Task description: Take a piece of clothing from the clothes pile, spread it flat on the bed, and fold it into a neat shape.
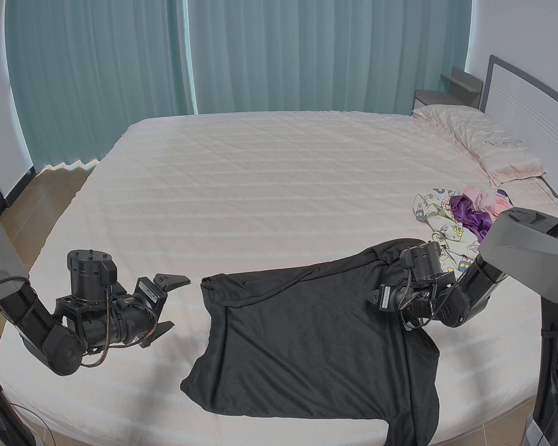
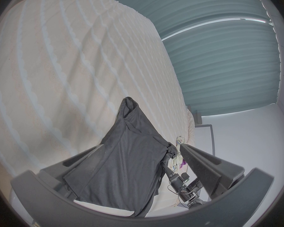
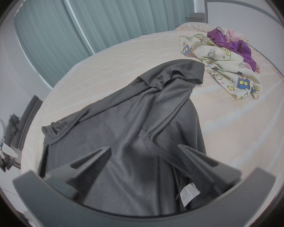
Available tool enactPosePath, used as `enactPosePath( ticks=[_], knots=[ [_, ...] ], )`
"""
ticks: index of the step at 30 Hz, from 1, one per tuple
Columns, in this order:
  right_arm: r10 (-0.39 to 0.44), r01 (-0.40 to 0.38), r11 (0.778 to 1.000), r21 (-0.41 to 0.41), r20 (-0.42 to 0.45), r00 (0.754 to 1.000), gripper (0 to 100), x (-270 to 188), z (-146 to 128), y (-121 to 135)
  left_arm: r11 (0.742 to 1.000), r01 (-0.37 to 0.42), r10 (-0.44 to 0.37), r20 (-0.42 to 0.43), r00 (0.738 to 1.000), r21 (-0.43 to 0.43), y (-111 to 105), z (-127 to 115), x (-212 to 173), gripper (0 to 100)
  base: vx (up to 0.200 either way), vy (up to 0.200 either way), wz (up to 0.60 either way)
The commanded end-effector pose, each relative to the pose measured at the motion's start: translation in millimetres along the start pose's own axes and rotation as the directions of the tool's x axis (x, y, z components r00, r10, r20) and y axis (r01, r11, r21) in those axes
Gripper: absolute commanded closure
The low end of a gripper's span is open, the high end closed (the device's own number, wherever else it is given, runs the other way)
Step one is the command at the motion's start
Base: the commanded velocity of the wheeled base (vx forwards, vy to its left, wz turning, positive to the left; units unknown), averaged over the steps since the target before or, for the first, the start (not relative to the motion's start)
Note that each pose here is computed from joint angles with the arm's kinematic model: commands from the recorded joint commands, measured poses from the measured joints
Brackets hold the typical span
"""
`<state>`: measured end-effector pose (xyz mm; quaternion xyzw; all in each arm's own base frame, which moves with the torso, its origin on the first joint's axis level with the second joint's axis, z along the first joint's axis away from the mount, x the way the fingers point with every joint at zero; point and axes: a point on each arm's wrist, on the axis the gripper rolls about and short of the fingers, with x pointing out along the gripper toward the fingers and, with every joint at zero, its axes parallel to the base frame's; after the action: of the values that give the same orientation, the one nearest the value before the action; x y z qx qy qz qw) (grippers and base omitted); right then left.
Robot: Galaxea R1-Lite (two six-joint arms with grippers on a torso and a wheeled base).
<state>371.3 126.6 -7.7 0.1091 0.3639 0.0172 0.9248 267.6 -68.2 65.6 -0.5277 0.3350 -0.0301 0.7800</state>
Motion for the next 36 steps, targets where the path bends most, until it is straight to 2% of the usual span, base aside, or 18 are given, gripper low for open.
enactPosePath(
  ticks=[1, 4, 13, 16, 17, 19, 20, 21, 22, 25, 30, 36],
  knots=[
    [-0.025, 0.025, 1.0, -0.018, -0.022, 0.999, 100, 20, -12, -1, 1.0, -0.007, 0.007, 0.007, 1.0, -0.005, 2, 2, 0, 0, 0.0, 0.0, 0.0],
    [-0.04, 0.04, 0.999, 0.0, -0.007, 0.999, 100, 17, -7, -5, 1.0, -0.007, 0.007, 0.008, 1.0, -0.006, 2, 2, 0, 0, 0.0, 0.0, 0.0],
    [-0.072, 0.063, 0.989, 0.133, 0.062, 0.996, 100, -24, 25, -36, 1.0, -0.015, 0.015, 0.003, 1.0, -0.007, 4, 2, 2, 0, 0.0, 0.0, 0.0],
    [-0.077, 0.068, 0.981, 0.181, 0.043, 0.996, 100, -33, 28, -63, 1.0, -0.024, 0.024, -0.001, 1.0, -0.009, 6, 1, 4, 0, 0.0, 0.0, 0.0],
    [-0.077, 0.068, 0.981, 0.181, 0.043, 0.996, 100, -33, 28, -63, 1.0, -0.029, 0.029, -0.002, 1.0, -0.01, 7, 1, 5, 0, 0.0, 0.0, 0.0],
    [-0.058, 0.044, 0.973, 0.229, 0.054, 0.997, 100, -36, 33, -90, 0.999, -0.033, 0.033, -0.004, 0.999, -0.009, 8, 1, 6, 0, 0.0, 0.0, 0.0],
    [-0.058, 0.044, 0.973, 0.229, 0.054, 0.997, 100, -36, 33, -90, 0.999, -0.033, 0.033, -0.004, 0.999, -0.009, 8, 1, 6, 0, 0.0, 0.0, 0.0],
    [-0.072, 0.051, 0.965, 0.257, 0.076, 0.994, 100, -36, 35, -110, 0.999, -0.038, 0.038, -0.006, 0.999, -0.01, 10, 1, 7, 0, 0.0, 0.0, 0.0],
    [-0.074, 0.051, 0.964, 0.259, 0.078, 0.994, 100, -36, 36, -112, 0.999, -0.038, 0.038, -0.006, 0.999, -0.01, 10, 1, 7, 0, 0.0, 0.0, 0.0],
    [-0.094, 0.056, 0.948, 0.312, 0.107, 0.99, 100, -34, 40, -145, 0.999, -0.04, 0.04, -0.005, 0.999, -0.009, 10, 1, 7, 0, 0.0, 0.0, 0.0],
    [-0.123, 0.084, 0.934, 0.348, 0.09, 0.988, 100, -26, 35, -170, 0.999, -0.042, 0.042, -0.006, 0.999, -0.008, 10, 1, 8, 0, 0.0, 0.0, 0.0],
    [-0.137, 0.084, 0.93, 0.358, 0.127, 0.982, 100, -8, 36, -182, 0.999, -0.042, 0.042, -0.005, 0.999, -0.009, 10, 1, 7, 0, 0.0, 0.0, 0.0]
  ],
)
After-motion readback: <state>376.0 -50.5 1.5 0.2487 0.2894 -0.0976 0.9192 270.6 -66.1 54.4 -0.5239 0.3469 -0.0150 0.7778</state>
